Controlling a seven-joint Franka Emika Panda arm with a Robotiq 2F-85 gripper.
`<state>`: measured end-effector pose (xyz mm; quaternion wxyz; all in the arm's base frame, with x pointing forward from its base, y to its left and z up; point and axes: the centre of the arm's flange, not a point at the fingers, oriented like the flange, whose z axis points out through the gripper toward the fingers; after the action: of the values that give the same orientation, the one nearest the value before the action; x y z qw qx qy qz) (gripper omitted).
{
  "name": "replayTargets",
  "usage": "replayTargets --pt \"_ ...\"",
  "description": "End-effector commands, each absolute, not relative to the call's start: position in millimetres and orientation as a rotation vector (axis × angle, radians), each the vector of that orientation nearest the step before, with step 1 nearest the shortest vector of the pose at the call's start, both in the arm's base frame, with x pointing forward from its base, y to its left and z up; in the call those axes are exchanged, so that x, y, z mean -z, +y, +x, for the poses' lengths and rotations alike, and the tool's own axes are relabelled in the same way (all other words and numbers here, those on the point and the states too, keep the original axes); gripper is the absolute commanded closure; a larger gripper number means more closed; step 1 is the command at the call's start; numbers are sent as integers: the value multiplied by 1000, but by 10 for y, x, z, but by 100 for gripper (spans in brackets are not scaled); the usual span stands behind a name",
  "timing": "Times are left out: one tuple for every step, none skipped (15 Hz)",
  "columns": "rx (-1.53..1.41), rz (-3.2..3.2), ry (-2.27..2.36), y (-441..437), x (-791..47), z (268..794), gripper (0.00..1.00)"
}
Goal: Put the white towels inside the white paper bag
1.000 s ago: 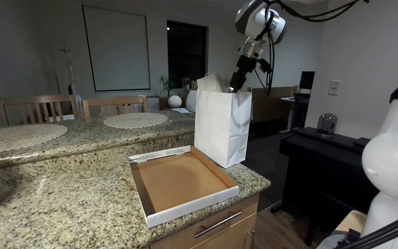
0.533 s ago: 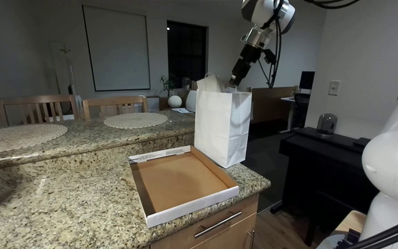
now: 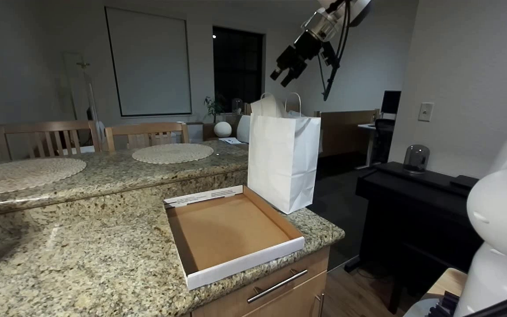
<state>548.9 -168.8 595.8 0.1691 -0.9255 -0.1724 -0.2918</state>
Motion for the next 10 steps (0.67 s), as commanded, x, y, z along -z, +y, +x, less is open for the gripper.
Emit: replayTargets --pt "920 -2605 -273 -1569 -6133 5845 0" --pt "934 -2603 -204 -1566 -6178 5928 0" --pt "918 -2613 -156 -1580 -6205 6032 0" --pt "904 -2624 -113 -1596 -6208 6104 0" --pt "877 -2643 -64 -1625 -6186 6177 0" --pt "841 -2671 -23 -1657 -6154 6228 0" --pt "802 -2703 3 -1691 -6098 6262 0" --pt "766 -2737 20 -1708 -6025 6294 0" --pt "733 -2774 44 -1735 -5940 6334 0" --pt "677 -2813 42 -1753 -5811 6346 0"
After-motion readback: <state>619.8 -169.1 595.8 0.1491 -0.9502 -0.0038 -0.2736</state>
